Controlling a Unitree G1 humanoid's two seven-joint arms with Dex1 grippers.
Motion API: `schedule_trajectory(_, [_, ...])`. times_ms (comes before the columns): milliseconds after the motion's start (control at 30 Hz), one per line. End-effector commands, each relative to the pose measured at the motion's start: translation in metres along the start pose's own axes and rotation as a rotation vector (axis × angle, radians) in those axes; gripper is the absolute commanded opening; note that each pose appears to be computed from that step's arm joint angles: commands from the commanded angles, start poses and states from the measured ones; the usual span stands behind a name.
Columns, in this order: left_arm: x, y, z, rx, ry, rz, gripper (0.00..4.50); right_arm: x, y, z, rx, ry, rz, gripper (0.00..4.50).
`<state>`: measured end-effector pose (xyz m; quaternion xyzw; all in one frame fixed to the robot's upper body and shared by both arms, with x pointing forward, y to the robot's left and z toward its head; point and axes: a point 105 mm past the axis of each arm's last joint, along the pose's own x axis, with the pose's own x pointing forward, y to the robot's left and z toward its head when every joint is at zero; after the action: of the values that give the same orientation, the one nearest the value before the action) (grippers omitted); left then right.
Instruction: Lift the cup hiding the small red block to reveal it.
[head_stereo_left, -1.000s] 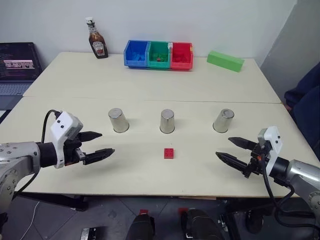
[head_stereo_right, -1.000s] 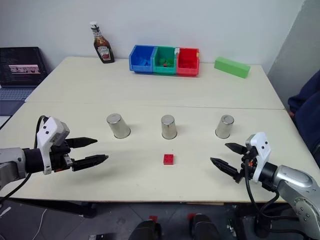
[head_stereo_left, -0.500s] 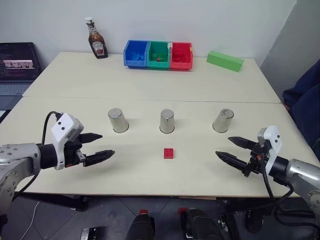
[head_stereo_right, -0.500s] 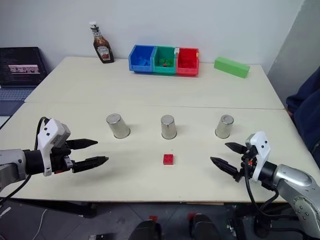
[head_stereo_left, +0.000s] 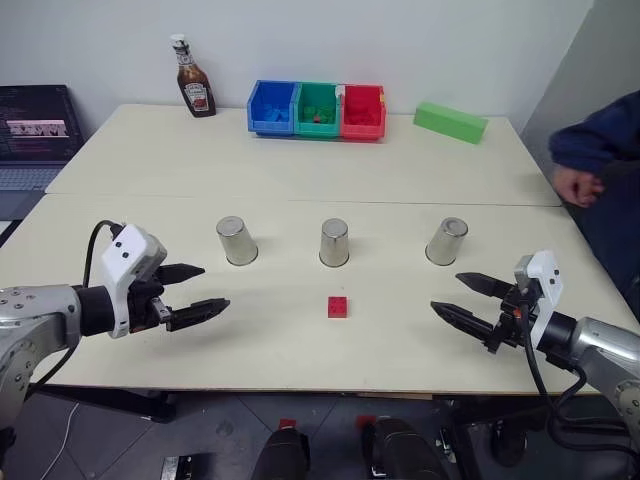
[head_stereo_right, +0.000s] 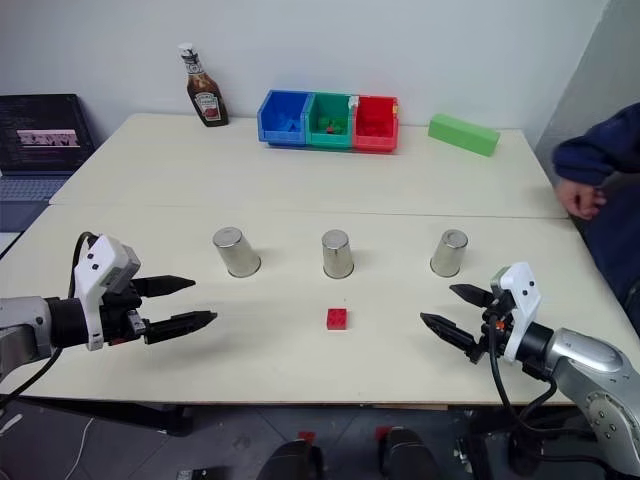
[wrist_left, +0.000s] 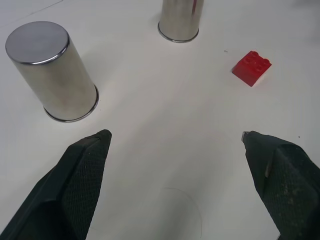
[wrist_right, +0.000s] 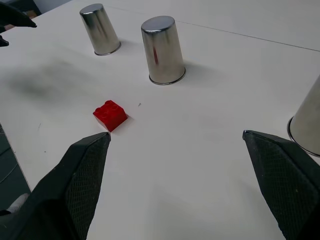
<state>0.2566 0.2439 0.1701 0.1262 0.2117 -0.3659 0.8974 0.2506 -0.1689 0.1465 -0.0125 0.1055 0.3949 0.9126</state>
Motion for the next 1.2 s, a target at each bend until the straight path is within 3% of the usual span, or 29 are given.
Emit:
schedule_trajectory(33, [-0.0064, 0.0043, 0.0122, 0.052, -0.024, 0.023, 4.46, -0.0002, 0.0021, 0.0095, -0.036, -0.034, 0.006, 4.5])
schedule_trajectory(1200, [-0.0046, 0.0054, 0.0142, 0.066, -0.038, 0.023, 4.46, 0.0028, 0.0023, 0.0107, -0.04, -0.045, 0.006, 4.5])
